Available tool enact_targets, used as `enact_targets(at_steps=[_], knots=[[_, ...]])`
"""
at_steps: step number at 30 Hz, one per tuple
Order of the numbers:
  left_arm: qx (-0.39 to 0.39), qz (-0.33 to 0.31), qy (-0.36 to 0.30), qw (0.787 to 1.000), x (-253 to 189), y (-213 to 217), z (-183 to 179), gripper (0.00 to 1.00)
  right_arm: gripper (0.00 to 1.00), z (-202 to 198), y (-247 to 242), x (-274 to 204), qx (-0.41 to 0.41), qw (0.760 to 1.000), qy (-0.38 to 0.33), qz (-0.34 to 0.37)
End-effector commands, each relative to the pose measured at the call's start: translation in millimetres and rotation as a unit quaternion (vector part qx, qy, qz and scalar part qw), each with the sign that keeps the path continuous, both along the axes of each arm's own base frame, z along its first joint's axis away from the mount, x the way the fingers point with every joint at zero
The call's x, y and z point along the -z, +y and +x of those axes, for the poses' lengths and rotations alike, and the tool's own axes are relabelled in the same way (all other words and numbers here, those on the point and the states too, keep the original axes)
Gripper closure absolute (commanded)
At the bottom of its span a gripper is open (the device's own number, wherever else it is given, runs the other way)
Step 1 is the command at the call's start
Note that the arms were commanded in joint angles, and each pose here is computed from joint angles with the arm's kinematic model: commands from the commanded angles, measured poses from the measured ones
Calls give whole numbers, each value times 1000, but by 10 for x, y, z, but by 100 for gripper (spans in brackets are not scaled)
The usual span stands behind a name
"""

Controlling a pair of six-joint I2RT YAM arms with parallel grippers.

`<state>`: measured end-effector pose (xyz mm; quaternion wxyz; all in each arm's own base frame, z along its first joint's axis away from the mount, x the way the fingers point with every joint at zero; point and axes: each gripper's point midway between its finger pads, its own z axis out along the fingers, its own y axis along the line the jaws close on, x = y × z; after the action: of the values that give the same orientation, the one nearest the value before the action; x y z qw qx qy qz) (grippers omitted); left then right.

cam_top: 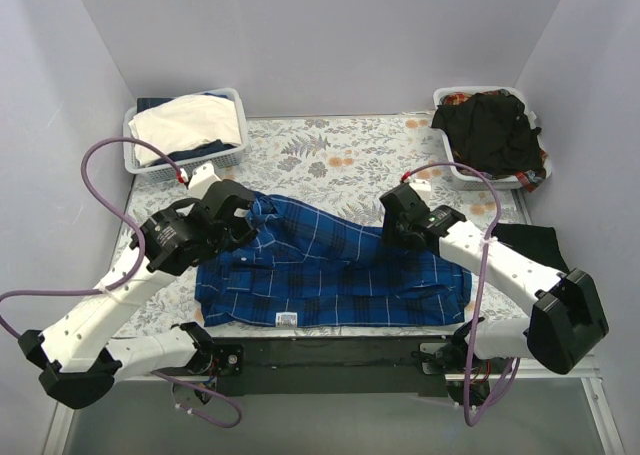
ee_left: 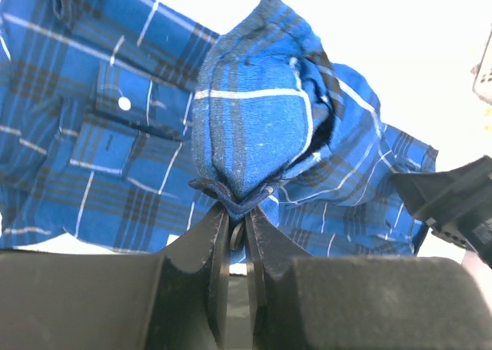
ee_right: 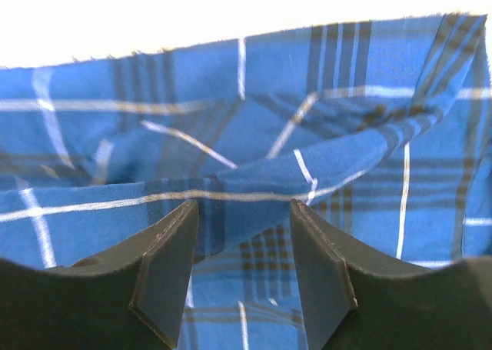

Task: Fold and stack the long sleeve shirts
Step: Fold the shirt

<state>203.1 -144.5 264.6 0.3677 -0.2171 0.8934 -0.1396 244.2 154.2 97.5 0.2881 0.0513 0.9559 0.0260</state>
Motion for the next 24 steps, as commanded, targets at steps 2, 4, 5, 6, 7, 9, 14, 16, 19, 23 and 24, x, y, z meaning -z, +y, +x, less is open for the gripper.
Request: enact_targets(at_steps=[2,4,5,6,7,9,14,16,19,23,24], knots=[[-16,29,-44,998,-229,80,167,89,42,337,63,-582,6,995,-101,25],[-6,35,-58,998,-302,32,237,84,42,304,74,-530,-3,995,-93,25],[0,35,-66,997,-341,8,266,80,42,272,104,-496,-15,996,-85,30],[7,32,-76,997,-405,-20,291,78,42,260,117,-462,-20,996,-81,31],[12,30,-83,996,-443,-63,330,76,42,226,109,-381,-23,997,-71,28],[20,32,-93,995,-507,-89,361,73,42,205,125,-292,-26,997,-60,27],[16,55,-85,995,-383,-91,418,74,42,183,184,-129,-33,999,-33,27],[16,73,-70,995,-226,-68,416,82,42,173,186,-118,-31,999,-31,29],[16,80,-54,995,-49,-91,415,100,42,151,177,-128,-34,998,-33,31],[-2,104,-29,994,237,12,363,100,42,93,176,-204,-43,998,-36,42],[-15,113,-30,993,254,67,369,100,42,75,181,-207,-47,997,-35,45]])
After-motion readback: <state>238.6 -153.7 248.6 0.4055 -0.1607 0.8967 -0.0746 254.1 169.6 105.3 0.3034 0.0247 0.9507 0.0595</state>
